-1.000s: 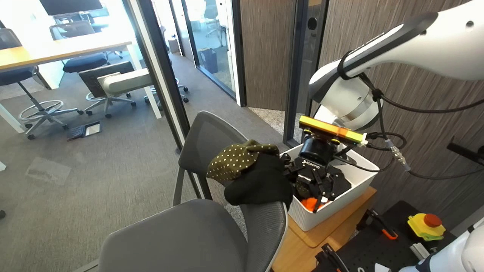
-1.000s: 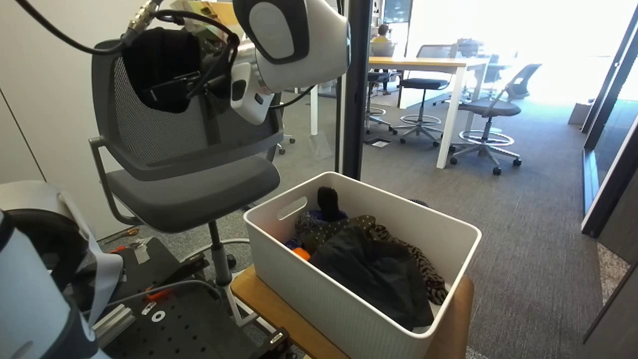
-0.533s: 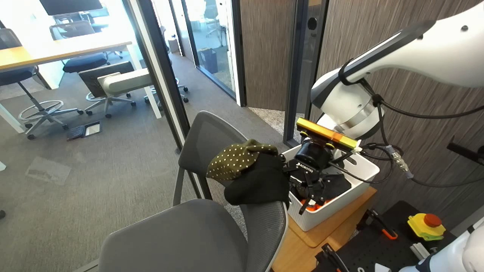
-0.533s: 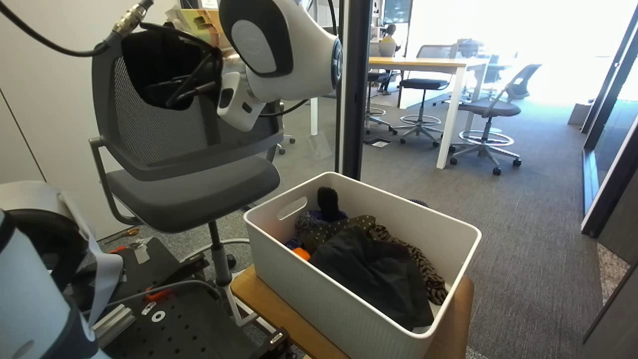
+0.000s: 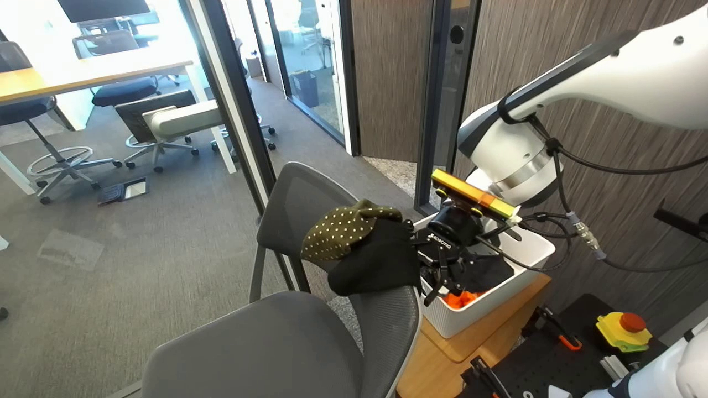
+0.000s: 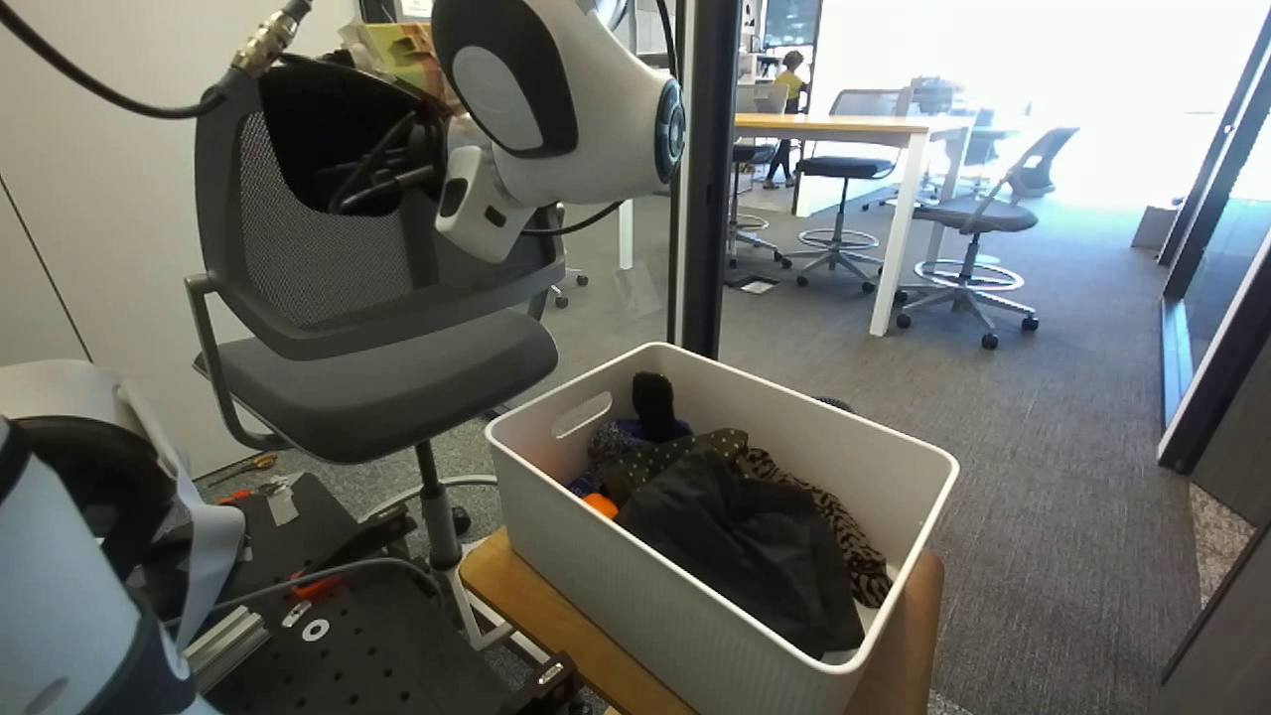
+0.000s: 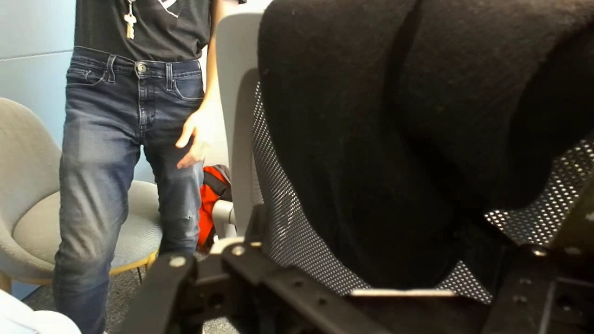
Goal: Put the sock on to the chair then the two shirts into the basket.
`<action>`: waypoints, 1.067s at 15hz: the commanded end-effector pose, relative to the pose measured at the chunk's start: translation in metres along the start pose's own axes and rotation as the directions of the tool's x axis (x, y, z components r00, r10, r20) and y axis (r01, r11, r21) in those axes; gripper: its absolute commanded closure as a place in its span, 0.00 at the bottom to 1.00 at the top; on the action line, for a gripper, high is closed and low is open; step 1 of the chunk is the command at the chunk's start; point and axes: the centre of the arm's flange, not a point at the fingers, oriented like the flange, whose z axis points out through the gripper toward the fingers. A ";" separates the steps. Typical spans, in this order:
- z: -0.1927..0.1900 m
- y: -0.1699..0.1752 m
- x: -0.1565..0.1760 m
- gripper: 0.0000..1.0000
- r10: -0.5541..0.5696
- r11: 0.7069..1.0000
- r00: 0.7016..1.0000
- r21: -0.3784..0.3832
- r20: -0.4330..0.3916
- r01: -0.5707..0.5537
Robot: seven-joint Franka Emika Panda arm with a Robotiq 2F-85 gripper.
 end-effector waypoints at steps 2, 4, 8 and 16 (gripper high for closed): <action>0.015 0.010 -0.012 0.00 -0.016 1.000 0.999 -0.006 0.033 0.016; 0.017 0.010 -0.012 0.00 -0.022 1.000 0.999 -0.010 0.047 0.023; 0.020 0.005 -0.015 0.00 -0.056 0.998 0.996 -0.014 0.073 0.058; 0.036 -0.008 -0.020 0.00 -0.092 0.993 0.994 -0.061 0.067 0.096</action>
